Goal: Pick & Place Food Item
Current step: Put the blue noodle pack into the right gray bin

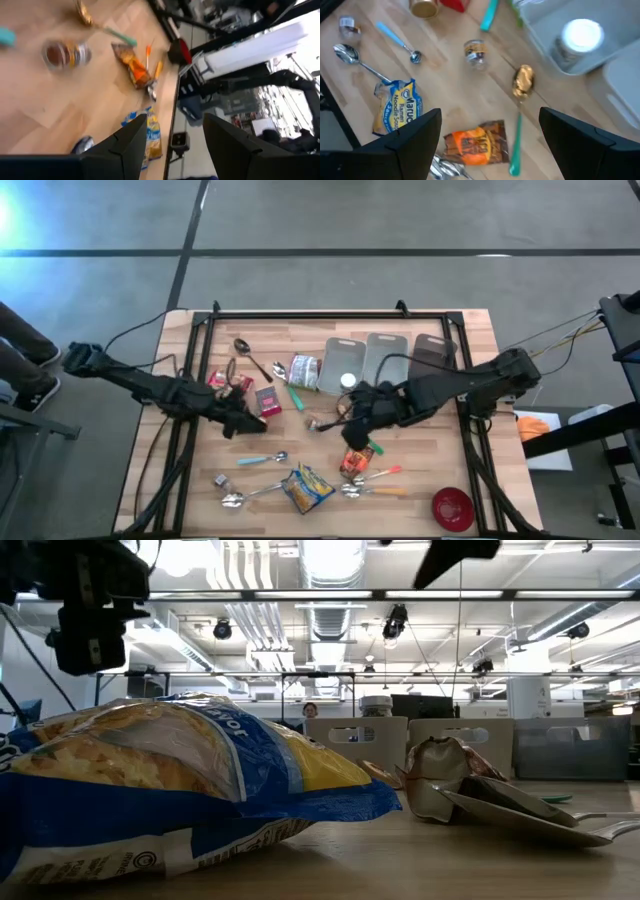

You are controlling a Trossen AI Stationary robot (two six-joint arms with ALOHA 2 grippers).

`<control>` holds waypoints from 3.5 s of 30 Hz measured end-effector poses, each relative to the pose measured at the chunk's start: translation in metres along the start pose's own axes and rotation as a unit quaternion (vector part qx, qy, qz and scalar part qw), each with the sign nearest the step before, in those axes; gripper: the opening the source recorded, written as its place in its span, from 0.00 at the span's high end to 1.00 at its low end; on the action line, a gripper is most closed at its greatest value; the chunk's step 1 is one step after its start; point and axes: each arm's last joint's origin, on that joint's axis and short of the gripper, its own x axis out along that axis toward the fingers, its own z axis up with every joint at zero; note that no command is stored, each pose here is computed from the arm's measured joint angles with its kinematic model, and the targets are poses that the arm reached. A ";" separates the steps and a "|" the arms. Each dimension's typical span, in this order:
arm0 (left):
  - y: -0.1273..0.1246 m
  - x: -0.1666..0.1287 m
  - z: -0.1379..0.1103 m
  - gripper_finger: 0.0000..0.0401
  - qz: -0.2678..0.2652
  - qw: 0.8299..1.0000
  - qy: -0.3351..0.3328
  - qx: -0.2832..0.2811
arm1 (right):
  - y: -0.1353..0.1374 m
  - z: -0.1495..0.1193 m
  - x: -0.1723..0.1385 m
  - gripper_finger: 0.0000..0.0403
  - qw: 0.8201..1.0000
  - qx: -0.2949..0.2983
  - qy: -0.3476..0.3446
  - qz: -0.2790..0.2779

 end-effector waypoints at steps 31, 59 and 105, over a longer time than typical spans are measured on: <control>0.015 0.140 -0.013 0.51 0.112 0.969 0.202 -0.092 | -0.058 -0.037 -0.018 0.17 0.998 0.061 -0.014 -0.031; 0.030 0.169 -0.018 0.93 0.140 0.961 0.216 -0.098 | -0.051 -0.045 -0.018 0.17 0.999 0.051 -0.010 -0.013; -0.085 0.035 0.083 1.00 -0.110 0.990 -0.071 0.043 | -0.003 -0.039 -0.008 0.17 0.961 0.030 -0.200 0.189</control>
